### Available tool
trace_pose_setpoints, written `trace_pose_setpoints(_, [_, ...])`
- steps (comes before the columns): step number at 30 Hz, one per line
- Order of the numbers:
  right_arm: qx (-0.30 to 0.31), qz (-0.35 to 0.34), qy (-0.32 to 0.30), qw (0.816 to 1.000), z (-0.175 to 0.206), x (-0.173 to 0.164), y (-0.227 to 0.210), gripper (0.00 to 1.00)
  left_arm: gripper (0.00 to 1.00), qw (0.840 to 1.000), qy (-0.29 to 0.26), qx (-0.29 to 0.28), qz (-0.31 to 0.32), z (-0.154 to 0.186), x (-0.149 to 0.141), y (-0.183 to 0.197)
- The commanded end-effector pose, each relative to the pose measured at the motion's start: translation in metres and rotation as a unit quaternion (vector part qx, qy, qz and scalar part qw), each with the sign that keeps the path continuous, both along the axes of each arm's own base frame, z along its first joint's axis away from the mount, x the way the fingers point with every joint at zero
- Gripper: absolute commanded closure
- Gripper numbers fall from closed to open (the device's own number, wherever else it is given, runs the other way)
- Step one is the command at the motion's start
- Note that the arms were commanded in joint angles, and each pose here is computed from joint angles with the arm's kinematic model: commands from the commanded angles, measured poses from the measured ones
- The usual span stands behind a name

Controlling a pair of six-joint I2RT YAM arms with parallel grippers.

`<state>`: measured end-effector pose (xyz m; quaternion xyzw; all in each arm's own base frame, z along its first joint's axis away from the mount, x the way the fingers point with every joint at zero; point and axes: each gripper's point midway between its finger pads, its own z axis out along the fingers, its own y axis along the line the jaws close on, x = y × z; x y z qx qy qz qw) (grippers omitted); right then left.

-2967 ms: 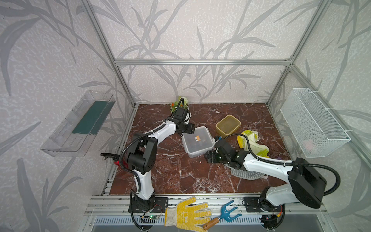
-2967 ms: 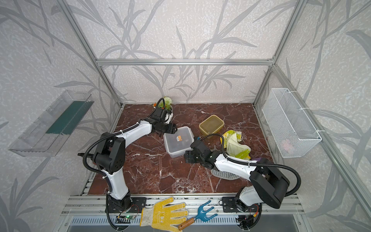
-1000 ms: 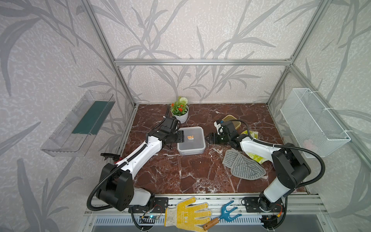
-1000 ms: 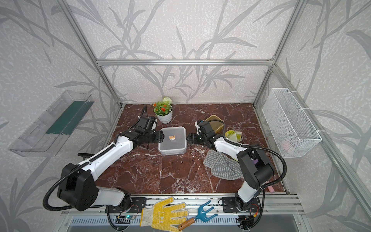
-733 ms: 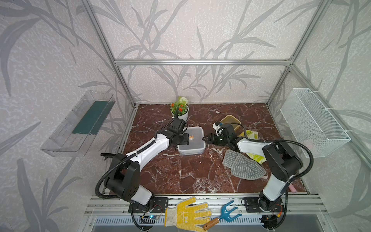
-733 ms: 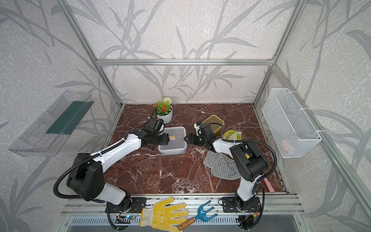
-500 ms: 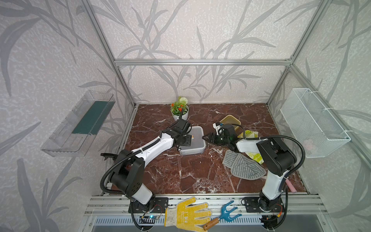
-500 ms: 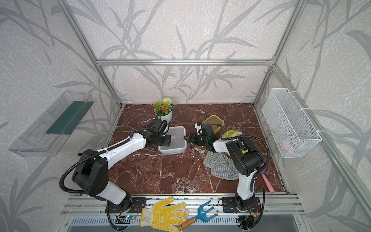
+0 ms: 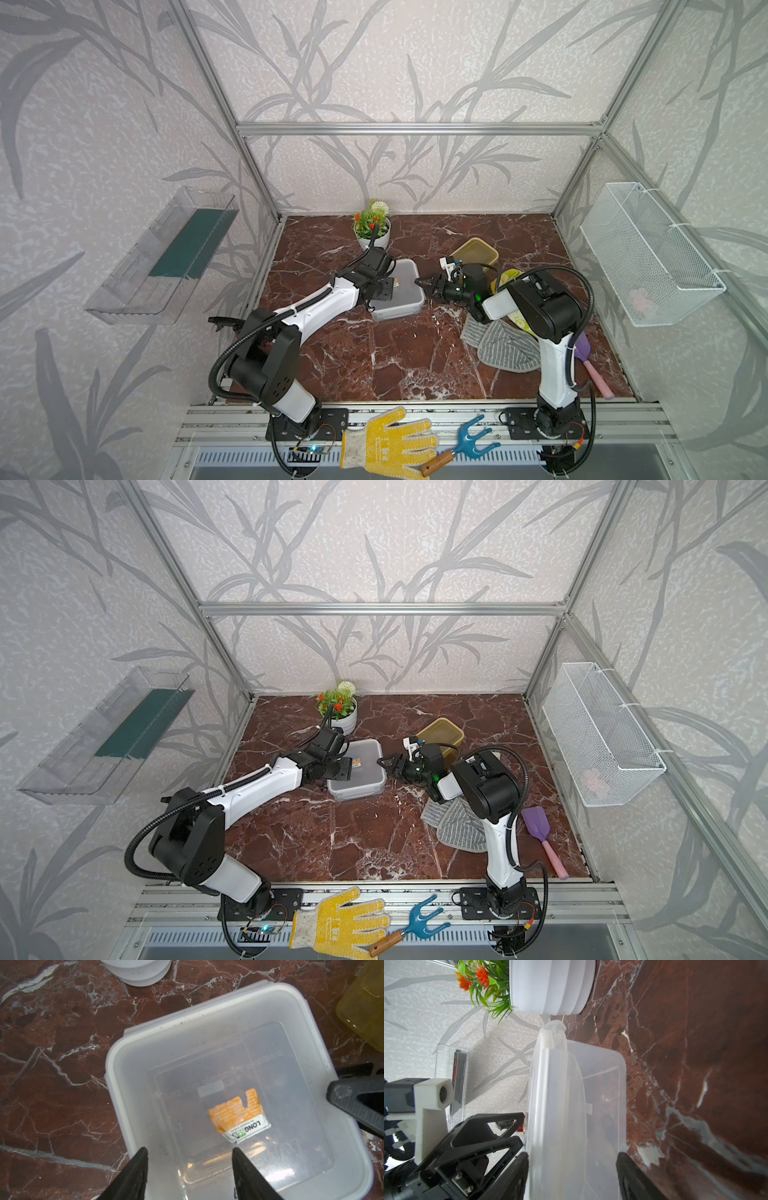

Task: Wipe the insides of the lunch boxes
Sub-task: Open the fastener of the lunch box.

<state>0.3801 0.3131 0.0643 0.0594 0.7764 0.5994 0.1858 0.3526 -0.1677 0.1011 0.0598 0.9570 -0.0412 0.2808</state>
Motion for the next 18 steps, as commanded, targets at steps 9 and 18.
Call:
trace_pose_setpoints(9, [0.093,0.005,0.019,0.995,0.017,-0.004,0.009,0.45,0.38,0.999,0.029,0.015,-0.021,-0.019,-0.016,0.006])
trace_pose_setpoints(18, [0.112,0.018,0.026,0.993,0.034,-0.011,0.019,0.57,0.38,0.996,0.069,0.049,-0.013,-0.045,-0.018,0.012])
